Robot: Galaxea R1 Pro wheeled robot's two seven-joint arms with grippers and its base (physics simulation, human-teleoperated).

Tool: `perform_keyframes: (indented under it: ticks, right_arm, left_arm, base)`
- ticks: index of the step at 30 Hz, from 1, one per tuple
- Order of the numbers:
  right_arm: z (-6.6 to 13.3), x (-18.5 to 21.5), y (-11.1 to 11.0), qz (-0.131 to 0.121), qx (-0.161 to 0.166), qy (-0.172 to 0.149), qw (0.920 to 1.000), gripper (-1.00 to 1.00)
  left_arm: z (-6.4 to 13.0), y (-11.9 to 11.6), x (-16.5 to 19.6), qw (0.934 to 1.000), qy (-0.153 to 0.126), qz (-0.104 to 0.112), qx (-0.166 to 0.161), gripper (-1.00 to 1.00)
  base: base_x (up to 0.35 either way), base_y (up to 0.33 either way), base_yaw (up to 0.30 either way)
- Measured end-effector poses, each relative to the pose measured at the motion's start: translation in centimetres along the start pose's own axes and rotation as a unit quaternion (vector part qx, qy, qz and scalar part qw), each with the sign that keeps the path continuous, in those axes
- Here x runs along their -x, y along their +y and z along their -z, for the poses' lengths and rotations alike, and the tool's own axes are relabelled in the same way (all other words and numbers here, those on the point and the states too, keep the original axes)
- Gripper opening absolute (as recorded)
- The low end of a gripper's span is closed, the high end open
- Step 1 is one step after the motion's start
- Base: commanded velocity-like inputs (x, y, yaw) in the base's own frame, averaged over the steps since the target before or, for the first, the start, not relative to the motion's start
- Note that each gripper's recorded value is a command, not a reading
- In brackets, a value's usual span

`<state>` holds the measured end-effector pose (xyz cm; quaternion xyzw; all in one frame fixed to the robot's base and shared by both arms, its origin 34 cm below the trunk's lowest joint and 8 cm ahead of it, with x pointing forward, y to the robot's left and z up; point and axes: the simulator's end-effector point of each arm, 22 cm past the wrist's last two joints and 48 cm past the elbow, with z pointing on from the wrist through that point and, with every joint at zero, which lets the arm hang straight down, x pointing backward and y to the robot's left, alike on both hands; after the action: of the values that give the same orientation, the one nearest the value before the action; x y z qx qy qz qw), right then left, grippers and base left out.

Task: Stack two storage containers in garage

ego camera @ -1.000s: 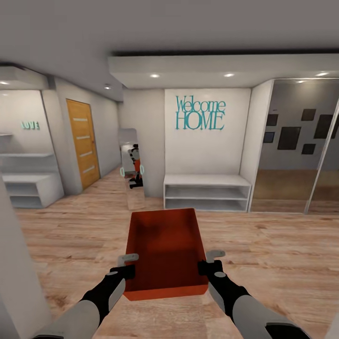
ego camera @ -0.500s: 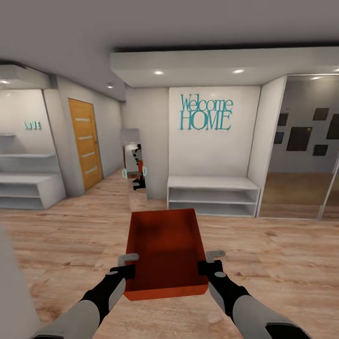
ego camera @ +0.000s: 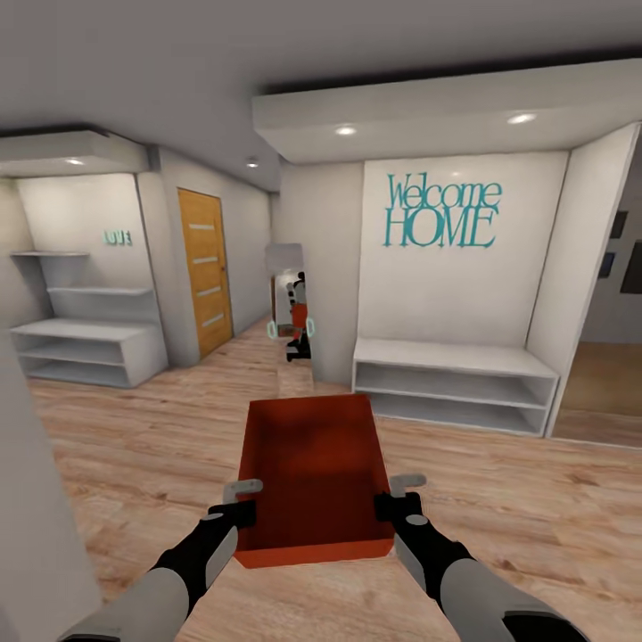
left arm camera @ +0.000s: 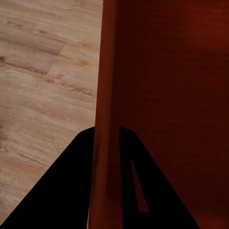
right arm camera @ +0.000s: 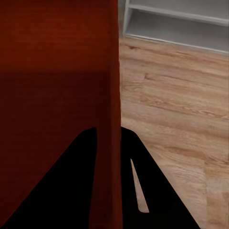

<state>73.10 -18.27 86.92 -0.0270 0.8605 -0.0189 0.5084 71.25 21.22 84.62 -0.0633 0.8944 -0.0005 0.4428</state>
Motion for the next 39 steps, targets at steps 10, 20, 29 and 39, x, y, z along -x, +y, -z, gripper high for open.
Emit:
perform_keyframes:
  ticks: [10,20,29,39]
  right_arm:
    - [-0.01,-0.04,-0.08,0.0,0.0,0.0,1.0,-1.0]
    - [0.0,0.0,-0.07,0.0,0.0,-0.001,1.0,-1.0]
    - [0.01,-0.01,-0.03,0.0,0.0,-0.001,1.0,-1.0]
    - [0.01,0.01,-0.02,0.0,0.0,-0.001,1.0,-1.0]
  left_arm:
    - [0.0,-0.08,-0.08,1.0,0.0,0.001,0.0,-1.0]
    - [0.0,-0.07,-0.03,1.0,-0.001,0.001,0.0,-1.0]
    - [-0.01,-0.03,0.0,1.0,-0.001,0.0,0.0,-1.0]
    - [-0.01,-0.02,0.02,1.0,-0.001,0.0,0.0,-1.0]
  base:
    - [0.322,0.0,0.202]
    - [0.321,0.0,0.011]
    - [0.321,0.0,0.0]
    - [0.321,0.0,0.0]
